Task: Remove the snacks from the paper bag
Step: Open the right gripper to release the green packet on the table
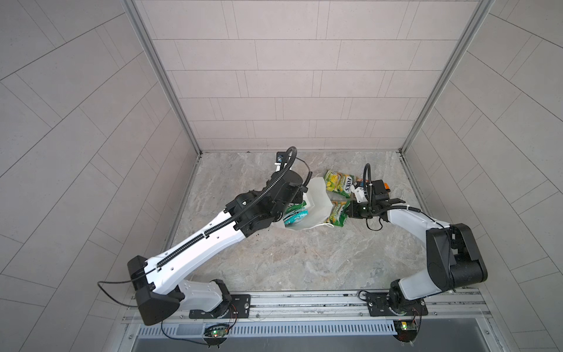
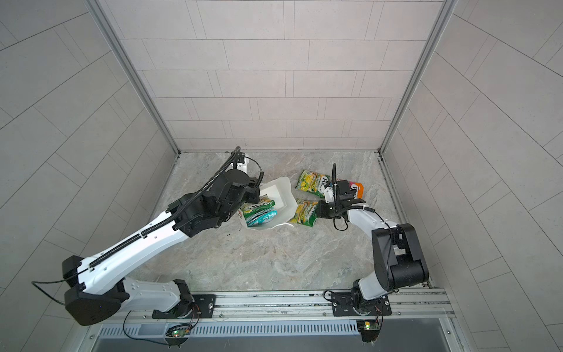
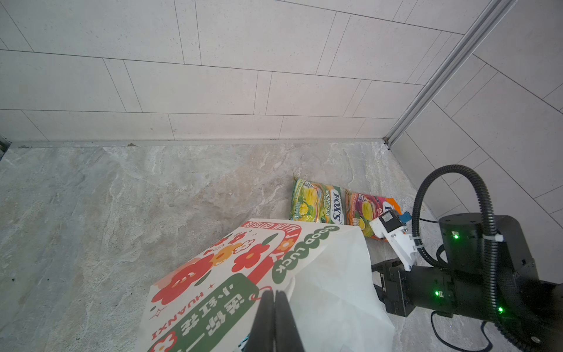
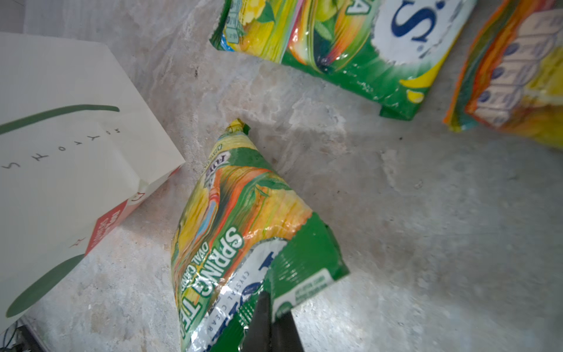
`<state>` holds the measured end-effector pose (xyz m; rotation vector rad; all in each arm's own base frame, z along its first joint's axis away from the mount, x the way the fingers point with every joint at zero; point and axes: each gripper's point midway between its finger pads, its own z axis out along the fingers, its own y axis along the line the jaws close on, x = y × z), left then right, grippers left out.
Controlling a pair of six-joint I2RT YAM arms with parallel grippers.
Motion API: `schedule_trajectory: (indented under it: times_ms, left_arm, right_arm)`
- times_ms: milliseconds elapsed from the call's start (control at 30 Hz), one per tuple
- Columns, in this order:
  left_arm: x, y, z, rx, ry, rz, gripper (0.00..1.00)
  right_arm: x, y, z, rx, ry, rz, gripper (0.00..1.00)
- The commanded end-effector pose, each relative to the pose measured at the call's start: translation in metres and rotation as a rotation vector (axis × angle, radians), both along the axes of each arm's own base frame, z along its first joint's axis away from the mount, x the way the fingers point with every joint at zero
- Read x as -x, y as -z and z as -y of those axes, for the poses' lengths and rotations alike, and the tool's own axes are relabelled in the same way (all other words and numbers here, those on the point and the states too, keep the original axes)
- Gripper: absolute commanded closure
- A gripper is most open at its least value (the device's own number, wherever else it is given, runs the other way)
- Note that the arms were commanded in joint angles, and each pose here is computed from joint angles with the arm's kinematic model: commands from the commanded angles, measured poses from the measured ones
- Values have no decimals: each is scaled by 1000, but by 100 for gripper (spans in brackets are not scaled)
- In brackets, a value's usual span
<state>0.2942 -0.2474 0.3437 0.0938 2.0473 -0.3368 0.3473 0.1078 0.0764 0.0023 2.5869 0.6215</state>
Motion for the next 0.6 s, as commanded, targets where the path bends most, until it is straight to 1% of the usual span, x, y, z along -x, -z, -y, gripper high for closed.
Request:
schedule_trajectory:
  times_ms: [0,67,100,233,300,433,500,567]
  left_arm:
    - [1,2,-3,-5,2,-1,100]
    - [1,2,-3,-3,4,-3,100]
    - [1,1,-2,-1,5,-3,100]
    - [2,3,0,3,13,-10,100]
    - [2,5,2,10,21,-18,100]
    - [4,8,10,27,46,-39,100]
    - [5,10,12,28,55,-46,100]
    - [7,10,14,31,58,-47,100]
  right_arm:
    - [0,9,16,112,3,-31,100]
    - [-1,10,17,122,6,-31,100]
    - [-1,11,18,129,9,-34,98]
    - [-2,10,23,151,26,-32,87]
    - [-3,8,27,166,49,-27,80]
    - [-4,1,42,226,113,-3,60]
    - [-4,-6,51,263,154,15,53]
    - [-2,-17,57,278,184,43,50]
